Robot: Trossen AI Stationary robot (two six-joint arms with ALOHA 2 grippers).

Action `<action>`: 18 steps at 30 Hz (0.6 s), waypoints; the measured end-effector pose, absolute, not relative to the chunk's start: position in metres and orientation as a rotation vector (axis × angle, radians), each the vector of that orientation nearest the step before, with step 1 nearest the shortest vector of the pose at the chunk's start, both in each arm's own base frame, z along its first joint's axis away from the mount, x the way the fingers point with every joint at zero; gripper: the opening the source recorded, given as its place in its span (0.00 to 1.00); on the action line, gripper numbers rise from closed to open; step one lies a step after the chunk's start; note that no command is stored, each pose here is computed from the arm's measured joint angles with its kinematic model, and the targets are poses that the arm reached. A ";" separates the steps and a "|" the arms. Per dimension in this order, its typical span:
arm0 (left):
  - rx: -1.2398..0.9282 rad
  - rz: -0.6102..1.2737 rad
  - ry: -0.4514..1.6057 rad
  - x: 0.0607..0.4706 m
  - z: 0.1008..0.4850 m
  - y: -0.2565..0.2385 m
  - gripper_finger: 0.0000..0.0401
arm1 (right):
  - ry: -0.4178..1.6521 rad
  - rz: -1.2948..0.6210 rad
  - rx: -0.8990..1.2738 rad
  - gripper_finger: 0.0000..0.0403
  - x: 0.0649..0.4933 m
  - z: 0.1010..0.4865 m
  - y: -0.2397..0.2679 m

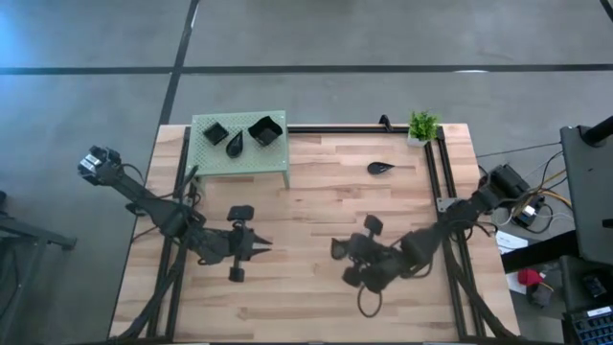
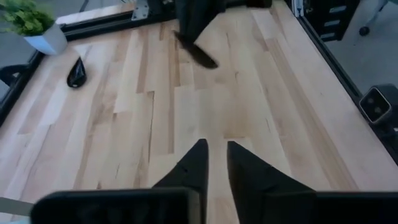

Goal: Pick & Place Mini shaped plates
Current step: Stack the black drop-shaped plate on top of the black drop-shaped plate on the shelf

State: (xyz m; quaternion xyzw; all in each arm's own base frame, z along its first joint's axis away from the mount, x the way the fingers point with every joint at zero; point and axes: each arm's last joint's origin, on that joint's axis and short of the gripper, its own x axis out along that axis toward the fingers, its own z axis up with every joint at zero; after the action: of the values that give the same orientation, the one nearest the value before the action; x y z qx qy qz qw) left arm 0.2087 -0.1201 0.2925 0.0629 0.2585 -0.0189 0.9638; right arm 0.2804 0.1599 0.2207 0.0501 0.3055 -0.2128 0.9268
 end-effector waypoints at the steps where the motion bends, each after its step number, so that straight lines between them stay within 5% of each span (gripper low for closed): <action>1: 0.127 -0.031 0.517 0.209 0.293 -0.120 0.15 | 0.594 -0.455 0.092 0.02 0.284 0.223 0.157; 10: 0.098 0.271 0.340 0.229 0.294 -0.122 0.21 | 0.391 -0.559 0.011 0.02 0.316 0.237 0.130; 18: 0.112 0.324 0.292 0.257 0.281 -0.126 0.20 | 0.330 -0.587 0.008 0.02 0.326 0.246 0.118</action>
State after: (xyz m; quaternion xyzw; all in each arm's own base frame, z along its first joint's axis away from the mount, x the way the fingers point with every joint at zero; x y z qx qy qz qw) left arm 0.2567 -0.1255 0.2810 0.0558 0.1447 0.1605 0.9748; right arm 0.3255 0.1180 0.2456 0.0037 0.1618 -0.2878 0.9439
